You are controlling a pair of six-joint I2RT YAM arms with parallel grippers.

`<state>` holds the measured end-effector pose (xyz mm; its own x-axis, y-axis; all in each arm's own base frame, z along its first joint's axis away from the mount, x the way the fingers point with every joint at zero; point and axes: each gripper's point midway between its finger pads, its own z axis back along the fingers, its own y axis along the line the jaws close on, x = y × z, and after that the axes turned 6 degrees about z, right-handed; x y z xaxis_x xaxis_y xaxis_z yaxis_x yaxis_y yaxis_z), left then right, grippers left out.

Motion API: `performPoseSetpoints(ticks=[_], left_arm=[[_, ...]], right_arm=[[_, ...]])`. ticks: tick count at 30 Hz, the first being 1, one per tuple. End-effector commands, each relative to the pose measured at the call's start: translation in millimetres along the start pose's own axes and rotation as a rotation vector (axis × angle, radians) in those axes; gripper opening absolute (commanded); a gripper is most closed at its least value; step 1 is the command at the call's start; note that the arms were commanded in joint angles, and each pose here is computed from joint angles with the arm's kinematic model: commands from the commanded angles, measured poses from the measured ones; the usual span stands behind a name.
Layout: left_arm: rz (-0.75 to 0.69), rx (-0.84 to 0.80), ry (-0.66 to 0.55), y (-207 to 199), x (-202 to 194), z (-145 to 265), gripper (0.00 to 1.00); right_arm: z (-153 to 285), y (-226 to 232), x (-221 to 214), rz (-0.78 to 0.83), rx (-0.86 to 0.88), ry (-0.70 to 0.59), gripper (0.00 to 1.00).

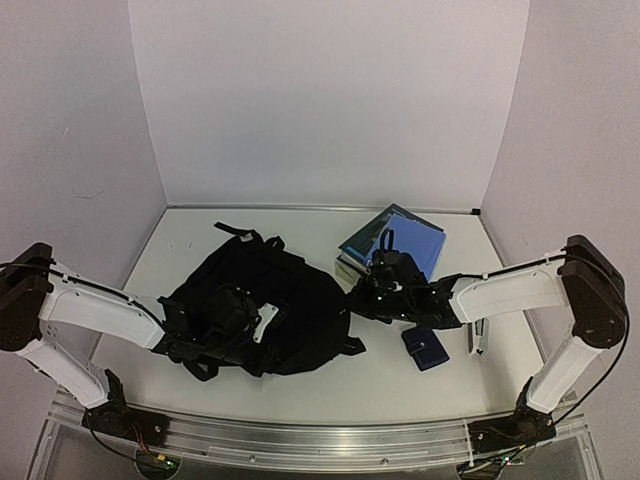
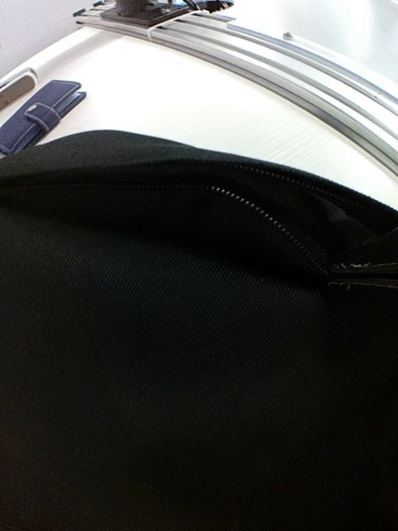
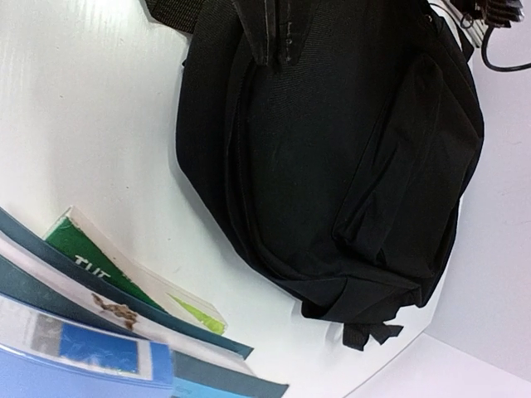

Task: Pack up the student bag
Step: Unzip the student bag at the center of the board.

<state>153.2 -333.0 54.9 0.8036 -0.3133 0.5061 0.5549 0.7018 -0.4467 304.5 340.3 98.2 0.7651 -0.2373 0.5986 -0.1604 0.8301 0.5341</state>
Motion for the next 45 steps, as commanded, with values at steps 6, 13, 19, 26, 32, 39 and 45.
performPoseSetpoints(ticks=[6,13,19,26,32,39,45], left_arm=[[0.114,0.068,-0.160,-20.2,73.7,37.4,0.51],[0.096,-0.027,-0.245,-54.7,125.9,32.4,0.73],[0.078,-0.075,-0.238,-65.5,138.4,1.3,0.74],[0.084,-0.073,-0.189,-63.9,136.6,-32.0,0.75],[0.064,-0.102,-0.136,-70.6,133.2,-50.1,0.60],[0.047,-0.093,-0.102,-68.8,128.7,-60.9,0.33],[0.055,-0.092,-0.070,-65.9,118.9,-62.6,0.02]], right_arm=[[14.0,24.8,23.1,0.037,0.120,-0.045,0.00],[15.4,21.8,19.0,0.013,0.130,-0.042,0.00],[16.2,23.5,21.0,-0.003,0.141,-0.052,0.00],[19.6,25.7,23.7,-0.002,0.150,-0.062,0.00],[21.4,23.1,23.1,-0.003,0.146,-0.065,0.00],[20.1,22.4,22.8,-0.006,0.143,-0.064,0.00],[18.5,22.3,23.7,0.000,0.137,-0.068,0.00]])
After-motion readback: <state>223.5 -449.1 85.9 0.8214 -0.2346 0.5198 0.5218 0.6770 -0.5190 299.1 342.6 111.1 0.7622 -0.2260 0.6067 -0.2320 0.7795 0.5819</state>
